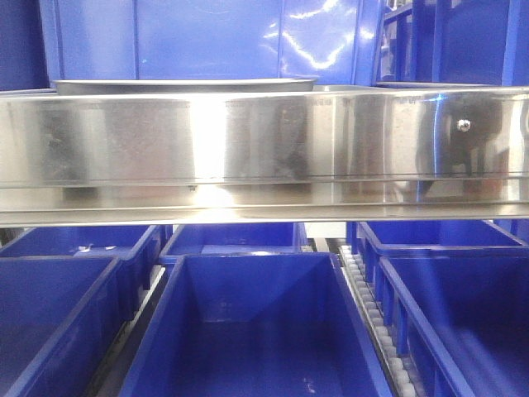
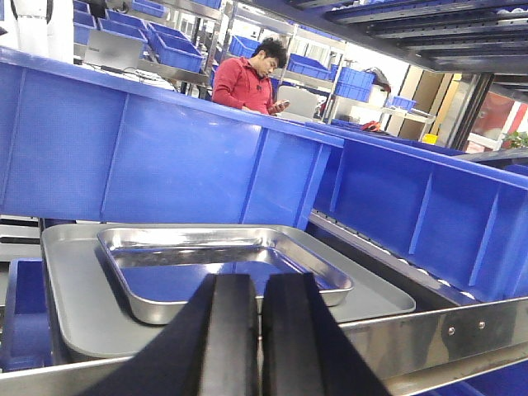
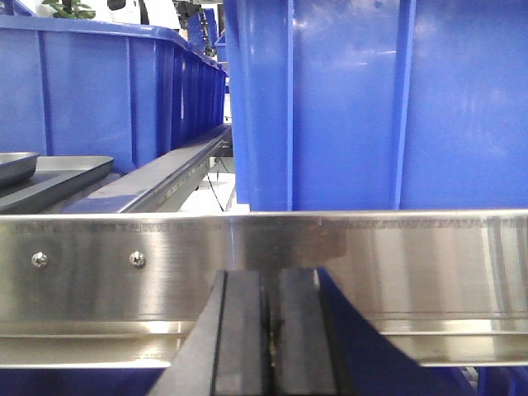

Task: Stack silver trays without gaps

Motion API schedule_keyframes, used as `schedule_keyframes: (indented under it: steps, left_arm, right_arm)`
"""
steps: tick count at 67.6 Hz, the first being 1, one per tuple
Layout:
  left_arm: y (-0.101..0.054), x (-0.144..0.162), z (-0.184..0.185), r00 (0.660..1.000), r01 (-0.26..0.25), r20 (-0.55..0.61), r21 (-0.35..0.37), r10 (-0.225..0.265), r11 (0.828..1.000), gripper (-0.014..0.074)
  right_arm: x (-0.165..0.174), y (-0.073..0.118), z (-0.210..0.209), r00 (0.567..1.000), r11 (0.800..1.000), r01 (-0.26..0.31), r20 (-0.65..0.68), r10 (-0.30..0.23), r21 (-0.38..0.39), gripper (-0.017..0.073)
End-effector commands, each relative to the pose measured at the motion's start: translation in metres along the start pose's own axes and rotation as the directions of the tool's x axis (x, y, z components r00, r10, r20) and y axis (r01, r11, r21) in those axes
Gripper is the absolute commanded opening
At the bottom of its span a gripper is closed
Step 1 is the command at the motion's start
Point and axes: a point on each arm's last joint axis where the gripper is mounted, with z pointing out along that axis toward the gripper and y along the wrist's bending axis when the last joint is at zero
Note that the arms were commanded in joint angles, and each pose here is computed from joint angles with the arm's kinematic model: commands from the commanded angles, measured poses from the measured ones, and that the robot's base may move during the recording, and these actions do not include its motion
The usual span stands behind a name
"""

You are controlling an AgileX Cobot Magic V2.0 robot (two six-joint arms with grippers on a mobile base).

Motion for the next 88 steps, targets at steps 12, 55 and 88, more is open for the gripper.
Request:
schedule_keyframes:
  steps: [12,55,88]
  left_arm:
    - [0.011,0.009,-0.01,0.985,-0.17,0.003,-0.123,0.172,0.978,0.0013]
    - [0.045,0.092,-0.032,0.976,-0.2,-0.004,-0.409,0.218,0.89,0.0013]
    - [0.045,0.091,-0.032,0.98,-0.178,0.009,-0.408,0.199,0.896,0.0013]
  right_arm:
    - [-0.002,0.0,-0.001,1.0,1.0,-0.001,0.023,0.001,0.001,-0.0017]
    - [-0.002,0.0,-0.001,1.0,1.0,-0.001,0.023,0.001,0.001,-0.0017]
    - [-0.002,0.0,-0.001,1.0,1.0,-0.001,0.023,0.001,0.001,-0.0017]
